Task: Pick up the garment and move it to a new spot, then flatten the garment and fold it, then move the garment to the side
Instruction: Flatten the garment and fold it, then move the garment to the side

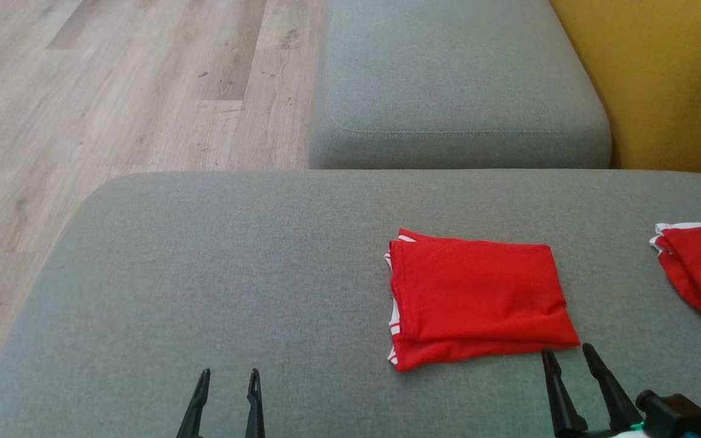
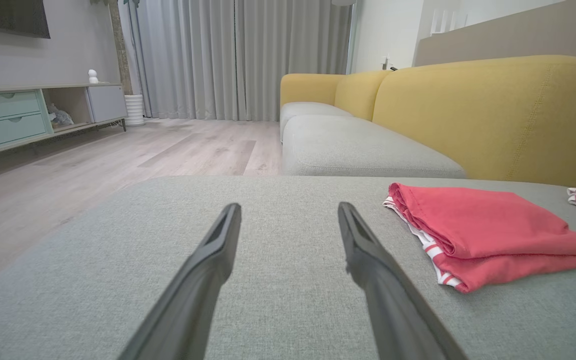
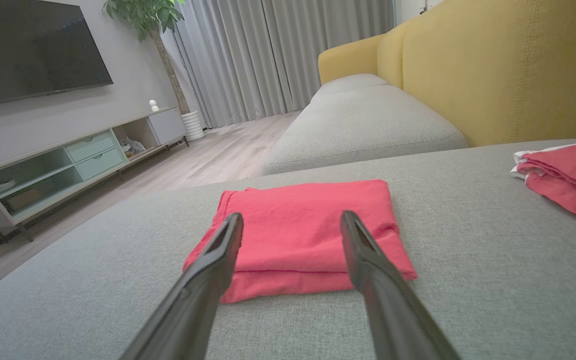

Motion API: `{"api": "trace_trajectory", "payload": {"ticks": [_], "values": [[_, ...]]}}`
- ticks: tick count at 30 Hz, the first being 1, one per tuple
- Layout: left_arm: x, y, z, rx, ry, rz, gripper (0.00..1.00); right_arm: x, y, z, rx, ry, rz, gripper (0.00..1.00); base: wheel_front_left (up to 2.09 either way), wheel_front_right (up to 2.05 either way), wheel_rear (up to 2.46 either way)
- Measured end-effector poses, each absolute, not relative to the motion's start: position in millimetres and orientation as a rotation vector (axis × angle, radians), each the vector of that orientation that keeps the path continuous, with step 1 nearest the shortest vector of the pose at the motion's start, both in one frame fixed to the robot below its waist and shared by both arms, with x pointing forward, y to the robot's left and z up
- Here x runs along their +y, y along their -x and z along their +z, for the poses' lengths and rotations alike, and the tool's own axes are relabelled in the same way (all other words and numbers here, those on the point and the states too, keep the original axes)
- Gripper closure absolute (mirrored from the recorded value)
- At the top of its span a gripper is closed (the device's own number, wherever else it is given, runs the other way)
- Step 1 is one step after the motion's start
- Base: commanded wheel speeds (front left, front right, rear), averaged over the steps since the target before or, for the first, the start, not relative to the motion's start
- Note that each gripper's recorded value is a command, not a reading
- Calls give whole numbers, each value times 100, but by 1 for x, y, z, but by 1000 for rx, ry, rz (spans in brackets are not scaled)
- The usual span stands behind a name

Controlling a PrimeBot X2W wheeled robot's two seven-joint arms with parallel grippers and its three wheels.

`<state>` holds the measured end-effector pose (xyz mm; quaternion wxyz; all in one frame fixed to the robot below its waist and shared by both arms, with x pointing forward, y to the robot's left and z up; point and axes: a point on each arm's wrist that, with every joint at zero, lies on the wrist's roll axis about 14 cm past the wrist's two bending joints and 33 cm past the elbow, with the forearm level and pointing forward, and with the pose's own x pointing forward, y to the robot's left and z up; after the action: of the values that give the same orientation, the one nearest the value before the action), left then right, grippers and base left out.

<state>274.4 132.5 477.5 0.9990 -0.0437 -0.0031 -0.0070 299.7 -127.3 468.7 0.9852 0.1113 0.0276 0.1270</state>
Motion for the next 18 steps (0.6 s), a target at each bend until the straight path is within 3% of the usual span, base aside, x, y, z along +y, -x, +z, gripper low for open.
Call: {"api": "trace_trajectory", "payload": {"ticks": [18], "values": [[136,-274,476,-2,76,-6,0,-122,-299,474,39,-226,264,0,0,0,0]]}}
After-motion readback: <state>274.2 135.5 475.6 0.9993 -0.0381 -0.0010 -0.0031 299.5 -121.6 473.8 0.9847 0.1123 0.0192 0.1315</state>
